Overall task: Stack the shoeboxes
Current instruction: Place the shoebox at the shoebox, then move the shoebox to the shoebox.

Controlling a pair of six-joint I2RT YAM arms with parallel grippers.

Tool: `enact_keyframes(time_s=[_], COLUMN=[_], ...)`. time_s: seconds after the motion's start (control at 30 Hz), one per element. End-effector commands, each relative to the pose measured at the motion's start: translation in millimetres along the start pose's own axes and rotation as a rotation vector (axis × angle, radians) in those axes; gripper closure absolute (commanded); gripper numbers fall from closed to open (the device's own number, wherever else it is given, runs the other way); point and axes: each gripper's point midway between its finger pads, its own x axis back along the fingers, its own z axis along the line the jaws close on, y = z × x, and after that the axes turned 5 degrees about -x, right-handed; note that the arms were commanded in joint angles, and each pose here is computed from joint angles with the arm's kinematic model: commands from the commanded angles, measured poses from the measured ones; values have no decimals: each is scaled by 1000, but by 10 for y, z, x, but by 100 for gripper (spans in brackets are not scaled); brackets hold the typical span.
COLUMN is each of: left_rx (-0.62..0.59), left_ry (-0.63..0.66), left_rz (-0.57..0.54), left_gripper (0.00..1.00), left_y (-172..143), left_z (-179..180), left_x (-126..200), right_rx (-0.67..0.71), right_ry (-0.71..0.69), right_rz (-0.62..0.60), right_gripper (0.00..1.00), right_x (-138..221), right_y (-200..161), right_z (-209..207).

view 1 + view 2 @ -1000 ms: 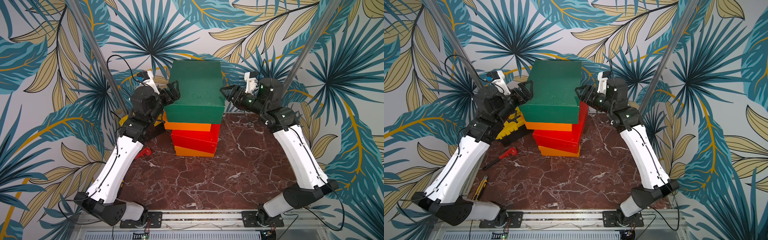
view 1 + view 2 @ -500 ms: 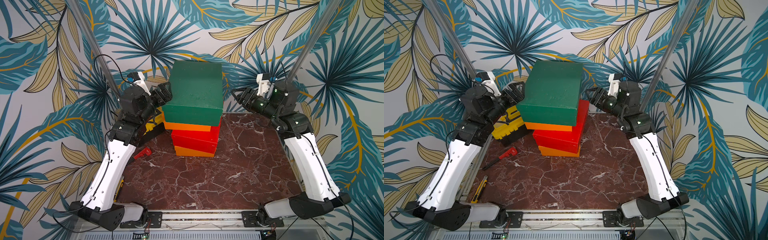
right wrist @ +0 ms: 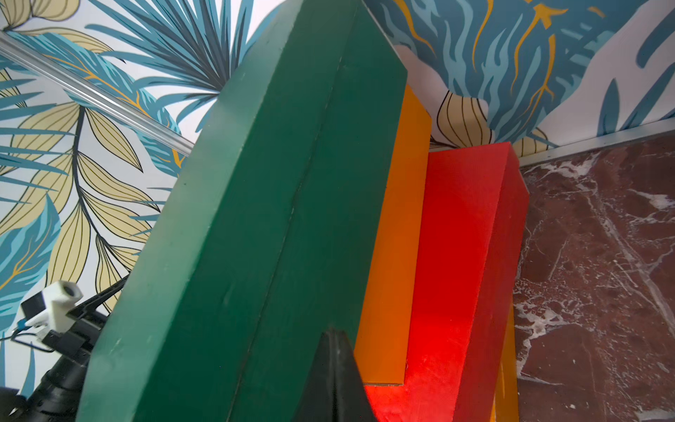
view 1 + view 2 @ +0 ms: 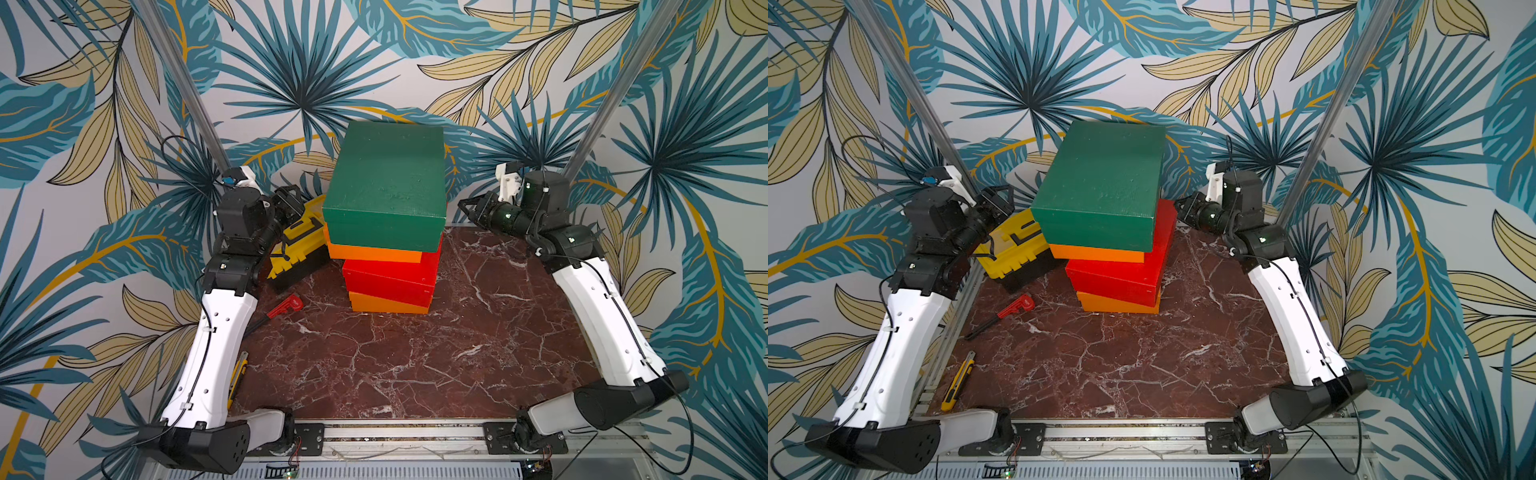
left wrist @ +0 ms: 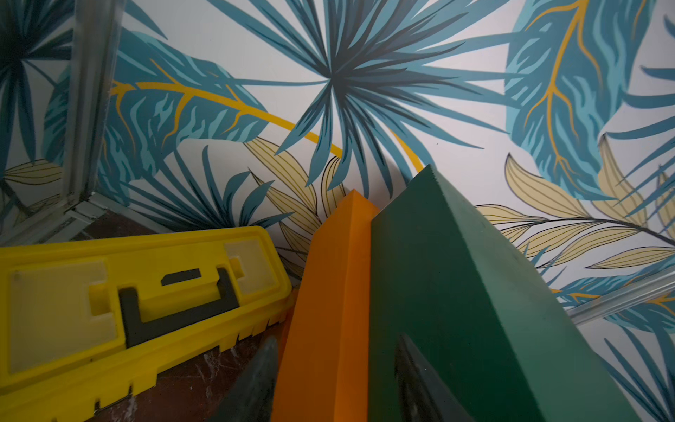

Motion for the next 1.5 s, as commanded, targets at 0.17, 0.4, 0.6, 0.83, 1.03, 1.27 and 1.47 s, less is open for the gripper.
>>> enact_keyframes(time_s=[0.17,0.4,0.6,0.83,1.03,1.27,1.47], left_rx=[60,114,126,108,114,167,140], left_ry=[-12,-55,-50,14,32,-34,-61], left_rz=[116,196,231,235,260,384,424], left_gripper=[55,55,59,86,90,93,93], left_y=[-324,-540,-660,-792,-911,-1257,-1468], left_z=[148,137,189,390,473,391,234], left_x=[-335,-508,-568,-570,-593,-750,-711], right_rx=[-3,-18,12,-16,-50,-106,-118], right_ry=[54,60,-11,-79,-65,11,36], right_rz=[146,174,138,123,166,220,231], right_gripper=[100,100,100,100,100,100,100], right_x=[-413,-566,-506,-541,-694,-877,-823], right_y=[-366,-458,-417,-493,-632,-815,-952], right_z=[-5,-15,-143,-462,-570,-558,-530])
